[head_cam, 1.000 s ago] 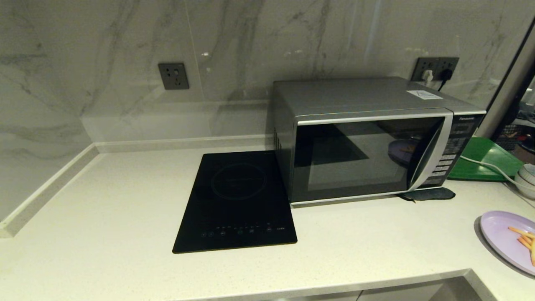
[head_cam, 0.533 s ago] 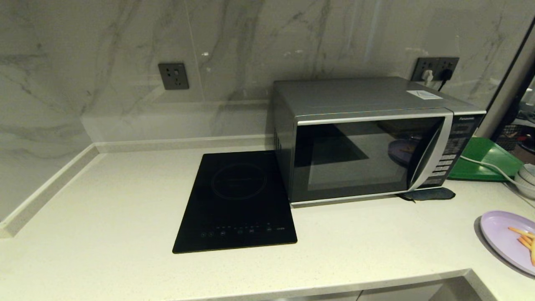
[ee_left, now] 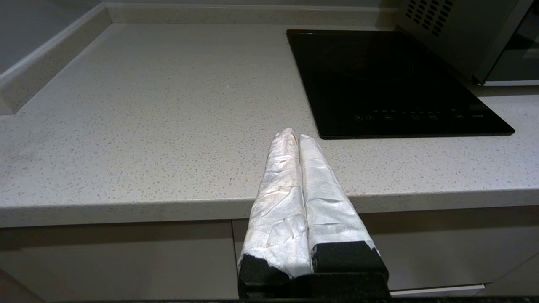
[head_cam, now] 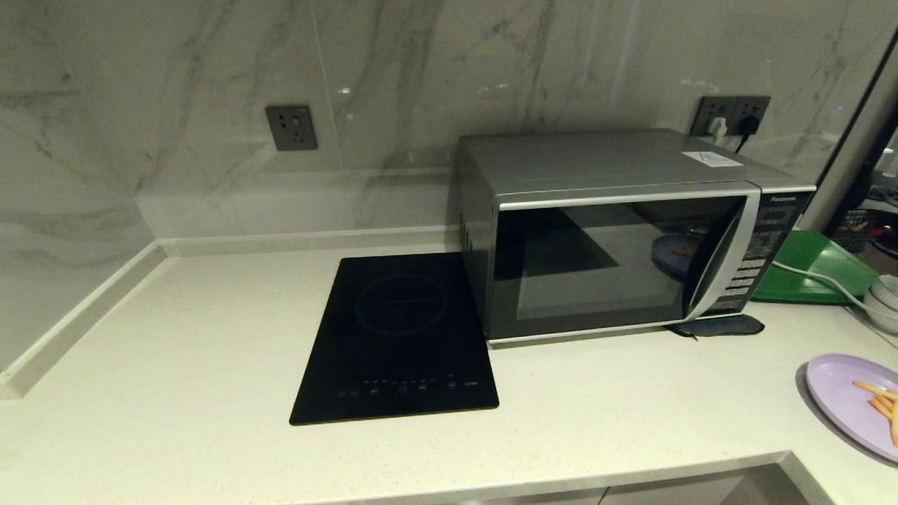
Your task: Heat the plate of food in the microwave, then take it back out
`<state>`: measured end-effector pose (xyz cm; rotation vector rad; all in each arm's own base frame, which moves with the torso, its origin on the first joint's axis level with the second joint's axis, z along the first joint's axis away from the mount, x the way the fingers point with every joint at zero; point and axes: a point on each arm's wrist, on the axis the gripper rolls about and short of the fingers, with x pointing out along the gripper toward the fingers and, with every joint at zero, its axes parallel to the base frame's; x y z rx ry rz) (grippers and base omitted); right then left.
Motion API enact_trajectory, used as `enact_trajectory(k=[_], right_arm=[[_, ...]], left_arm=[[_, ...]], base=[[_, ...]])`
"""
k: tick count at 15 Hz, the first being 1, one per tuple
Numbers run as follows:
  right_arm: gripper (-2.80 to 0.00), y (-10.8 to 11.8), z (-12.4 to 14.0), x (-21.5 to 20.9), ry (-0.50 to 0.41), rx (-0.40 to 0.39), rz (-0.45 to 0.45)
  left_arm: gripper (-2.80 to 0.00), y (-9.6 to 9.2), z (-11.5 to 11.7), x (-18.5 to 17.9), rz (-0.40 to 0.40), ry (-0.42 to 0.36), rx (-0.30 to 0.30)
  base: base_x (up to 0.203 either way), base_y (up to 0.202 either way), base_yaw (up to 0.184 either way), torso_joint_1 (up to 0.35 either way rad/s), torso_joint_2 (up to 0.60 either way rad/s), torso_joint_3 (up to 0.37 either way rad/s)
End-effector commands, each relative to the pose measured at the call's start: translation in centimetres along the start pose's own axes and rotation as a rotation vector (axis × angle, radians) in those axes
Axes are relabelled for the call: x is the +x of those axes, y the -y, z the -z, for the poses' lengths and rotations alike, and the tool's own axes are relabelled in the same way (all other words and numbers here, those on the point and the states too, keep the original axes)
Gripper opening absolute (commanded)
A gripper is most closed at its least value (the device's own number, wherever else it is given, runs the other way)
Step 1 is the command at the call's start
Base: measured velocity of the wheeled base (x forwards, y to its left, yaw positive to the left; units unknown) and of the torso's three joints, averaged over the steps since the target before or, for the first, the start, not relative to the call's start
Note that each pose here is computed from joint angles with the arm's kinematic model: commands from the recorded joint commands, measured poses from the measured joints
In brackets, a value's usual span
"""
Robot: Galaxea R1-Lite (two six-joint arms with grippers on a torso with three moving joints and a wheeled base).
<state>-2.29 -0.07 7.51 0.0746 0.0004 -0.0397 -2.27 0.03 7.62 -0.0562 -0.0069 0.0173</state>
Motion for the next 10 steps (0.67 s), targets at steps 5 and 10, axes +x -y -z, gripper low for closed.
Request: enact_trajectory(k=[5,10], right_arm=[[-2.8,0.0,0.0,0.0,-0.004,0.01,0.001],[-2.8,0.01,0.02,0.02,-0.001,0.045,0.002]], left_arm=[[-2.8,0.0,-0.01,0.01,-0.001,0.0,-0.001],[-2.8,0.0,-0.01,0.01,-0.001,0.0,-0.001]], base=[[0.0,0.0,0.0,0.0,0.0,0.0],[0.0,0.0,0.0,0.0,0.0,0.0]])
